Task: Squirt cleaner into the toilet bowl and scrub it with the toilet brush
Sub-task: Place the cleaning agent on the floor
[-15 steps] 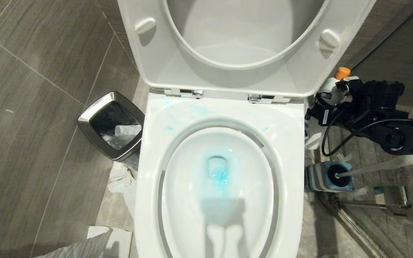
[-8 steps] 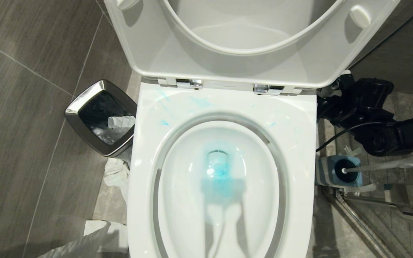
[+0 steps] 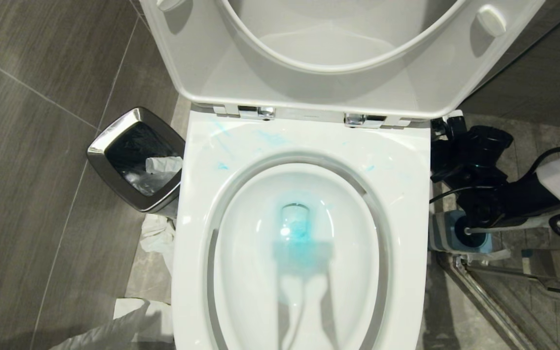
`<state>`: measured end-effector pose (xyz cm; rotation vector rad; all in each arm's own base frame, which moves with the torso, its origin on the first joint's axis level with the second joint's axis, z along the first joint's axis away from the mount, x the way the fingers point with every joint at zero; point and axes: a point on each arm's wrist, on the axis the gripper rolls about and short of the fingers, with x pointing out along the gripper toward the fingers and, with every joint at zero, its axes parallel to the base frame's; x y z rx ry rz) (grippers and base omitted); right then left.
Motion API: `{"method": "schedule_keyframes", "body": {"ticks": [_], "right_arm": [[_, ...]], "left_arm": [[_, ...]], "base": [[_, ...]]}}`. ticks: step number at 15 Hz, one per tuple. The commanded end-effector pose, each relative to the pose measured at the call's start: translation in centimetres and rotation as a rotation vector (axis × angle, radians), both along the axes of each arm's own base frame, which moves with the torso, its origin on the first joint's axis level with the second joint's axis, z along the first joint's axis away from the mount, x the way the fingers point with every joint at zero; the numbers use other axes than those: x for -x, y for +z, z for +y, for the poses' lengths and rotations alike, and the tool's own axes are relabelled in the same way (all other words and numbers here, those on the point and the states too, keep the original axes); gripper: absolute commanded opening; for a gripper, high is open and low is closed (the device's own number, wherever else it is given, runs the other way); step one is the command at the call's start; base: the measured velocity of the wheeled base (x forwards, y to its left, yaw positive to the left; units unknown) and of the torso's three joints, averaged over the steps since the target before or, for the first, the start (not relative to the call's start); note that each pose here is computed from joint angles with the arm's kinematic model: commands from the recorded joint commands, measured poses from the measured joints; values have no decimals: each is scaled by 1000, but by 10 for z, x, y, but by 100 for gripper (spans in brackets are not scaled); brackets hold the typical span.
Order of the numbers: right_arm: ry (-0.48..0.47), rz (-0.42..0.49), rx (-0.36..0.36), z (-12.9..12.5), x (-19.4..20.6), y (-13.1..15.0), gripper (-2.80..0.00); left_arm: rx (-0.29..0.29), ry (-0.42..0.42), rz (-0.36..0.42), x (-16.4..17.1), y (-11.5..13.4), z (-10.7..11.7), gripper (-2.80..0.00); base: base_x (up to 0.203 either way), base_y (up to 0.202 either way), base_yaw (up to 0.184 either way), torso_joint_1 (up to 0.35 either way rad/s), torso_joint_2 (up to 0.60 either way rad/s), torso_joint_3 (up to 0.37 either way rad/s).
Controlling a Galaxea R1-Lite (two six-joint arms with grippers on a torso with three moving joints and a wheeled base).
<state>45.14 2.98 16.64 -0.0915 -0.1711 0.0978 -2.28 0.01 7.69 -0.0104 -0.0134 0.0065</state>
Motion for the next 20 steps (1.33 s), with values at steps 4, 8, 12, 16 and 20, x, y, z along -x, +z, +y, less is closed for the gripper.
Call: {"method": "schedule_keyframes", "body": {"ticks": [4, 8, 12, 16, 20], "right_arm": [[1, 22, 3, 0, -2, -15, -280], [1, 17, 4, -1, 2, -10, -280], [-1, 22, 14, -1, 8, -7, -280], [1, 74, 18, -2, 22, -15, -280], [6, 74, 28, 0, 20, -14, -280]], "left_arm": [[-6, 0, 6, -1, -2, 0, -280], [-4, 0, 6, -1, -2, 0, -280], [-4, 1, 6, -1, -2, 0, -280], [-3, 0, 7, -1, -2, 0, -280], [-3, 1, 7, -1, -2, 0, -280]], "base": [[0, 0, 0, 0, 0, 0], [0, 0, 0, 0, 0, 0], [0, 0, 0, 0, 0, 0], [0, 0, 0, 0, 0, 0], [0, 0, 0, 0, 0, 0]]}}
